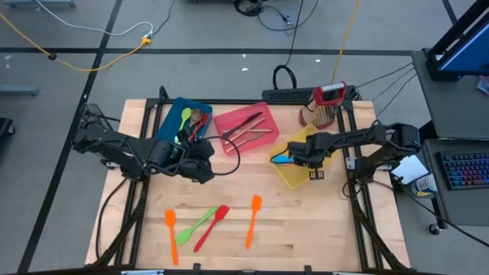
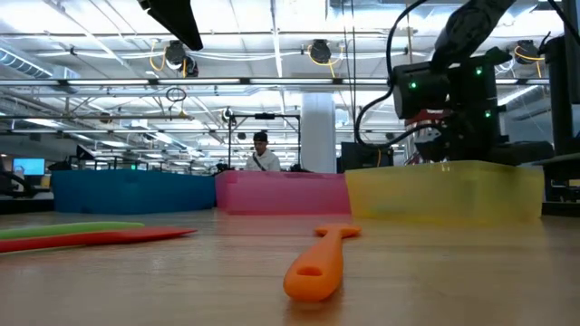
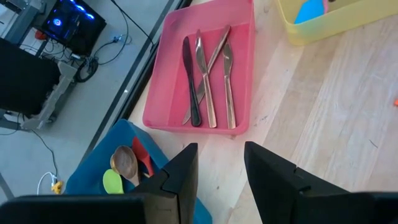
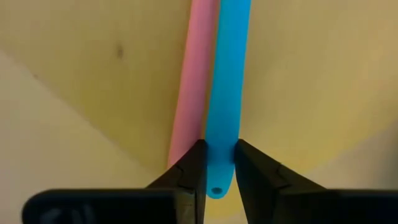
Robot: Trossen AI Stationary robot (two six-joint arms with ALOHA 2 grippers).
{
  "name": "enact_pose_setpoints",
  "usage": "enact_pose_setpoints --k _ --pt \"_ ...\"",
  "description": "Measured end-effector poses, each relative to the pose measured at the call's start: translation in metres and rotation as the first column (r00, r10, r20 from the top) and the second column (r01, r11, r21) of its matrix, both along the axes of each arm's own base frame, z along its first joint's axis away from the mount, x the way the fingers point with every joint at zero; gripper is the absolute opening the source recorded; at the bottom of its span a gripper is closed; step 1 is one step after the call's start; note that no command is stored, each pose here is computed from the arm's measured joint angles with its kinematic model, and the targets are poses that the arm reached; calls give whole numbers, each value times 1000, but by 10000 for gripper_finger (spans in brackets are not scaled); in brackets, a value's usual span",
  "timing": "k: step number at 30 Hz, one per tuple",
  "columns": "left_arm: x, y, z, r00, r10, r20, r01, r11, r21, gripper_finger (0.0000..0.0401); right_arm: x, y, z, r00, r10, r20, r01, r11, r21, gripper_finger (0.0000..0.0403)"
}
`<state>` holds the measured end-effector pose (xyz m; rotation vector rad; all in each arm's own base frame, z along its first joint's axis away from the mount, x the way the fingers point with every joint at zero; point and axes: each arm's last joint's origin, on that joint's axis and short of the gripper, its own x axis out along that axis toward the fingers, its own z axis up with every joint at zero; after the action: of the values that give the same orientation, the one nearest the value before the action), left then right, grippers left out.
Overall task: Pick & Place Kitchen Items
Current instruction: Put the blue spatula into the yellow bin, then put the green spatula into the yellow bin
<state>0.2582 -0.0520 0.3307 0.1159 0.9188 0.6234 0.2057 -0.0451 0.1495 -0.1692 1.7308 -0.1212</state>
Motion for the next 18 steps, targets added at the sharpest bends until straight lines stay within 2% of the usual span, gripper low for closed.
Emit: enact_pose_setpoints --k 11,18 --pt "0 0 0 1000 0 0 0 1000 0 136 -1 -1 1 999 -31 6 31 999 -33 146" --pt "0 0 0 1000 10 8 -10 1000 -7 136 -5 0 9 998 -49 40 50 998 -37 153"
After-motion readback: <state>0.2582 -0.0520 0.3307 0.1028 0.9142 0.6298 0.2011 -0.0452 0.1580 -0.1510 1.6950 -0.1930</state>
